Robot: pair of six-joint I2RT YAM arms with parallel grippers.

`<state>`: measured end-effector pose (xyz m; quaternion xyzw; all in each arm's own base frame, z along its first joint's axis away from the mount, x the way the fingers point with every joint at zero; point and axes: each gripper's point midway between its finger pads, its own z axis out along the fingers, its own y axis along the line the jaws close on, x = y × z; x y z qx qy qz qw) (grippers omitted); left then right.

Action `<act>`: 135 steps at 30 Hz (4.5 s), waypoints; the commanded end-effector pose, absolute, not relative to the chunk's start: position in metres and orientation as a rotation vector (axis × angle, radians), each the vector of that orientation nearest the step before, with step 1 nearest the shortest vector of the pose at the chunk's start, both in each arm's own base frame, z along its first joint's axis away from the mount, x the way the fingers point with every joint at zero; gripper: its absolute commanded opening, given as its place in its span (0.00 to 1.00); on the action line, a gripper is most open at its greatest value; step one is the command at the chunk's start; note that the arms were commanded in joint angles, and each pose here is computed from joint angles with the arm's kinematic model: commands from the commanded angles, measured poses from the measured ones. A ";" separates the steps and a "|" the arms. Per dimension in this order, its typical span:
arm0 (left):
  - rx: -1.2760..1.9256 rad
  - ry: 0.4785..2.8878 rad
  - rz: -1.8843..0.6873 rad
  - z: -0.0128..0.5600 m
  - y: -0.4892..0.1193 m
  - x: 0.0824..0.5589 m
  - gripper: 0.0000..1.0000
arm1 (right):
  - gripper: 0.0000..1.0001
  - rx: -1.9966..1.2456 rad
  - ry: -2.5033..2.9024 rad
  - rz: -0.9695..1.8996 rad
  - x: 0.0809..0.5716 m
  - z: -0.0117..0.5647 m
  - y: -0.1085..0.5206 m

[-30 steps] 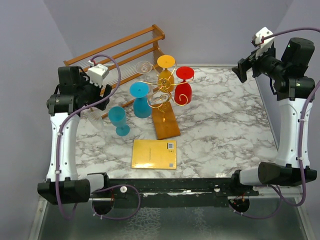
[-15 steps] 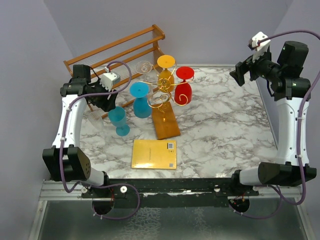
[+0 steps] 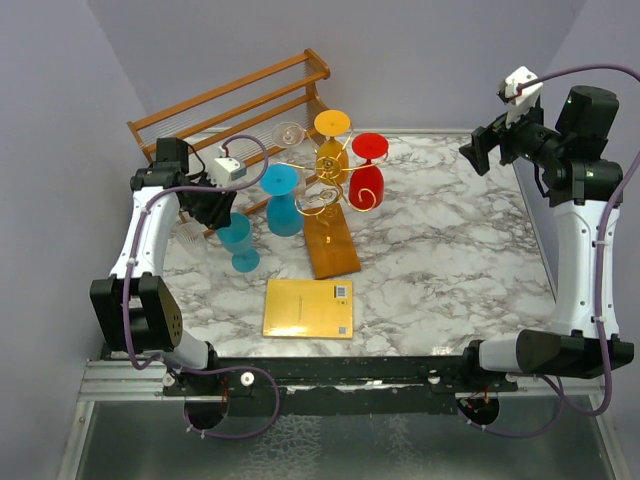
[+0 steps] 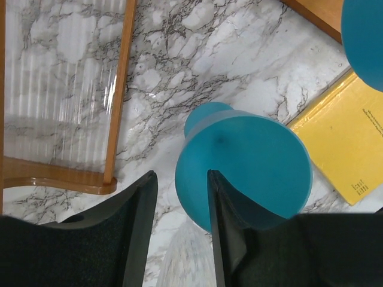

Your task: Place the wine glass upside down on the wine glass rack

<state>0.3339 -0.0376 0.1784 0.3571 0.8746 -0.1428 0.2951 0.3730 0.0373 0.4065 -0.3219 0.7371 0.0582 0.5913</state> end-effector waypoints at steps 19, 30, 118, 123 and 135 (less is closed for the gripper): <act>0.990 2.231 -0.445 0.207 -0.049 0.344 0.00 | 1.00 -0.724 1.705 0.132 0.368 0.413 0.036; 0.792 2.069 -0.263 0.321 -0.042 0.363 0.00 | 1.00 -0.726 1.700 0.138 0.371 0.417 0.037; 0.648 1.215 -0.796 0.588 -0.297 0.347 0.00 | 0.21 -0.429 1.471 0.919 0.395 0.515 0.154; 0.660 1.224 -0.791 0.583 -0.300 0.348 0.00 | 0.02 -0.390 1.486 0.903 0.400 0.512 0.151; 0.726 1.269 -0.754 0.563 -0.293 0.337 0.36 | 0.01 -0.352 1.475 0.684 0.406 0.513 0.125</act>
